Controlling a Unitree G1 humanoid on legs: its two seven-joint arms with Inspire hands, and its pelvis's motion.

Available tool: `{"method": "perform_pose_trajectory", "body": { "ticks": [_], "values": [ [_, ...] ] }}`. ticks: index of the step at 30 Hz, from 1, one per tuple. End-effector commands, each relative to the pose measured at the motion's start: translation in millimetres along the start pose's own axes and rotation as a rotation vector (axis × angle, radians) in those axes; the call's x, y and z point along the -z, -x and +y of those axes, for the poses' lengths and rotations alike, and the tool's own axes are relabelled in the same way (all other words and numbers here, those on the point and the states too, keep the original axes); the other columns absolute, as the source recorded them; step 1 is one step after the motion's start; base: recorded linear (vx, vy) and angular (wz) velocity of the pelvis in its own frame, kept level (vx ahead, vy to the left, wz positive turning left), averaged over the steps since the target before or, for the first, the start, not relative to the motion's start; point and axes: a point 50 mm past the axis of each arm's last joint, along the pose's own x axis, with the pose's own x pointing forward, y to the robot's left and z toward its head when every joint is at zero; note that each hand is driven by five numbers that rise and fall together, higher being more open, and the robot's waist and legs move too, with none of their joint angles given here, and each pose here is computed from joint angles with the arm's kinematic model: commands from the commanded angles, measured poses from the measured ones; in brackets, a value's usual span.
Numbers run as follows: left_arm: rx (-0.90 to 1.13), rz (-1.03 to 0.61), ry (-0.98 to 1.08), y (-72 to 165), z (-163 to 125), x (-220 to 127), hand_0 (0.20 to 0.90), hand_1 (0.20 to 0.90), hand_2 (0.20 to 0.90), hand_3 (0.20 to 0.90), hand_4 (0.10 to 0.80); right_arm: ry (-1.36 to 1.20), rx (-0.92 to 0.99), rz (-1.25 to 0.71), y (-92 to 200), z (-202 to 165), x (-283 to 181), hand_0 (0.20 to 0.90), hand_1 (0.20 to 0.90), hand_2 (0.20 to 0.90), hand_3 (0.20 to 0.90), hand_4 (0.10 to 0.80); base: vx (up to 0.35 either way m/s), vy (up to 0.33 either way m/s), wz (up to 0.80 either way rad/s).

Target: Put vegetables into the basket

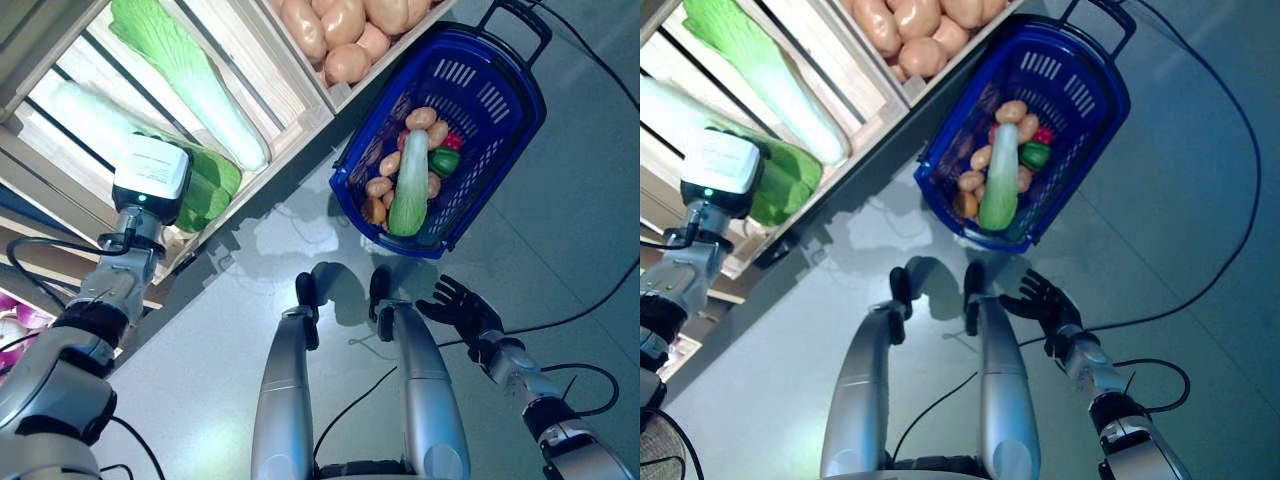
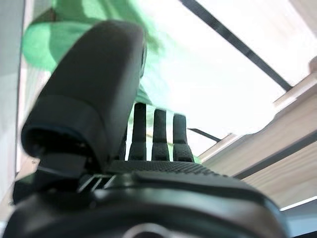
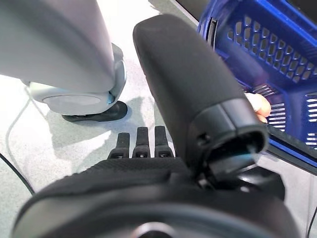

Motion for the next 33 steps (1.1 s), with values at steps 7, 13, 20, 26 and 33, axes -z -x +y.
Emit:
{"method": "perform_pose_trajectory", "body": {
  "ticks": [7, 13, 20, 26, 33],
  "values": [
    [-0.059, 0.041, 0.066, 0.9, 10.2, 20.6, 0.300, 0.300, 0.300, 0.300, 0.400, -0.036, 0.083, -0.017, 15.4, -23.0, 9.3, 0.900, 0.900, 0.900, 0.900, 0.800, -0.004, -0.010, 0.00],
    [-0.182, 0.028, 0.294, 0.2, 18.4, 8.9, 0.300, 0.300, 0.300, 0.300, 0.400, -0.048, 0.114, 0.011, 15.8, -21.4, 21.5, 0.900, 0.900, 0.900, 0.900, 0.800, 0.012, -0.047, 0.03],
    [-0.252, -0.017, 0.545, 10.9, 18.4, -12.3, 0.300, 0.300, 0.300, 0.300, 0.400, -0.085, 0.183, 0.079, 24.7, -24.8, 49.1, 0.900, 0.900, 0.900, 0.900, 0.800, 0.055, -0.039, 0.02],
    [-0.319, -0.045, 0.726, 32.1, 23.6, -24.9, 0.300, 0.300, 0.300, 0.300, 0.400, -0.101, 0.243, 0.140, 43.6, -29.9, 80.5, 0.900, 0.900, 0.900, 0.900, 0.800, 0.093, -0.059, 0.06],
    [-0.374, -0.024, 1.063, 65.3, 30.0, -48.6, 0.300, 0.300, 0.300, 0.300, 0.400, -0.144, 0.270, 0.111, 60.6, -27.0, 97.2, 0.900, 0.900, 0.900, 0.900, 0.800, 0.113, -0.057, 0.12]
  ]
}}
